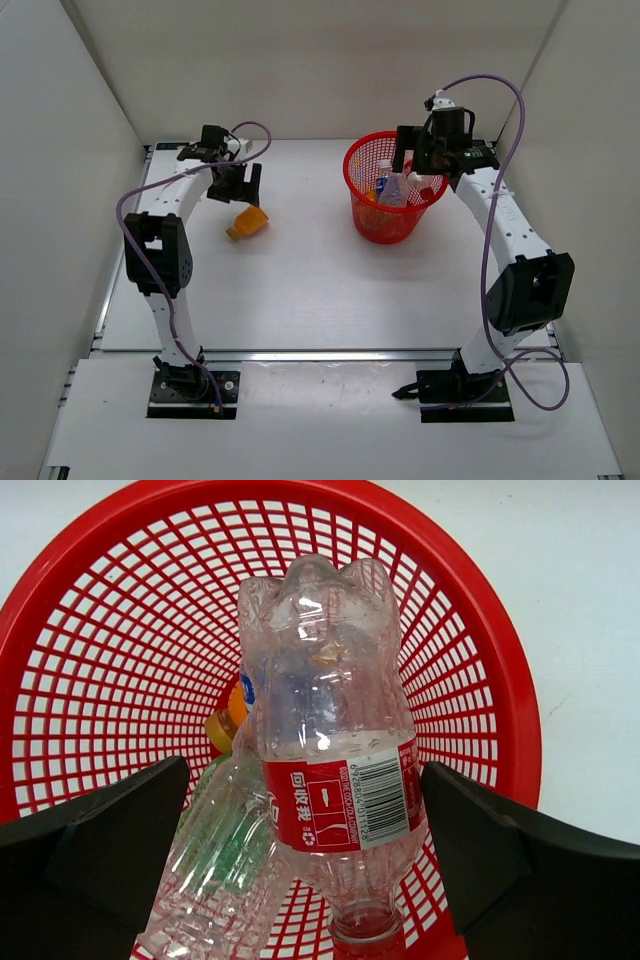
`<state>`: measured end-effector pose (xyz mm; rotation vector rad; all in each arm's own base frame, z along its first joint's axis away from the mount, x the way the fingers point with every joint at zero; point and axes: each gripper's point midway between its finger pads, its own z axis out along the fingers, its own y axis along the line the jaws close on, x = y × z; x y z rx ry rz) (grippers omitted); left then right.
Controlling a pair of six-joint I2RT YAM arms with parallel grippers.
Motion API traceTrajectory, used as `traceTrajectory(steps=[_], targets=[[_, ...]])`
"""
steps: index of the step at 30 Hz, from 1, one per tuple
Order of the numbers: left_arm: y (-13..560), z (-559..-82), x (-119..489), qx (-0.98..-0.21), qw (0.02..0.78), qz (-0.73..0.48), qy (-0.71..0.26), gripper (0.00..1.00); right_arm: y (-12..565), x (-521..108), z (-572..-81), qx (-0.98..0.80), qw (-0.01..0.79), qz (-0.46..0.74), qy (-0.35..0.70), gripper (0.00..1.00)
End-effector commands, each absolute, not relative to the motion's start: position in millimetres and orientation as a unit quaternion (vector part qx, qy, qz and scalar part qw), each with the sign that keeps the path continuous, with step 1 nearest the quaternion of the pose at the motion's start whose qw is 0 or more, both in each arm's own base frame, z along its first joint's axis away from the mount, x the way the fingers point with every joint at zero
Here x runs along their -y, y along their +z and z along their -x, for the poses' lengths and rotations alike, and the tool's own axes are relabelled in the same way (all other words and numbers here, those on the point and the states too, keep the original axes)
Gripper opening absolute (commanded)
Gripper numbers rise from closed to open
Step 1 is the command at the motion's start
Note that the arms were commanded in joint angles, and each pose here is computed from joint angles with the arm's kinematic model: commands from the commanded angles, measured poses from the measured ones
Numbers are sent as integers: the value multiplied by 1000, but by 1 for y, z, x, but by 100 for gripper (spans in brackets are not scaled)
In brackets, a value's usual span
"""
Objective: Put the plastic bottles in the bin
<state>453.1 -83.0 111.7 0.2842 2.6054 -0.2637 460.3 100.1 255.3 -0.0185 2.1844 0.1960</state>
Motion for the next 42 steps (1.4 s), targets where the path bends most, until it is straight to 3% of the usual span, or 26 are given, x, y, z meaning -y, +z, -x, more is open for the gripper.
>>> traceTrajectory(steps=[1,15,23,28,32,37,42], targets=[[125,-463,87,-947,260,-159,-102,98,297,-95,-452,-863,497,6,89,99],[62,-463,103,-955,195,-172,-146,99,358,-77,-390,-808,570,12,148,99],[37,-445,103,-966,151,-166,-129,99,353,-52,-365,-811,571,-16,131,99],[42,-422,98,-970,168,-125,-126,80,350,-44,-351,-805,578,-31,130,99],[32,-402,92,-973,173,-109,-105,97,338,-40,-344,-810,572,-38,122,99],[31,-395,85,-976,176,-93,-87,99,332,-39,-333,-812,570,-40,120,100],[30,-419,93,-973,199,-78,-89,94,327,-44,-323,-812,568,-39,133,99]])
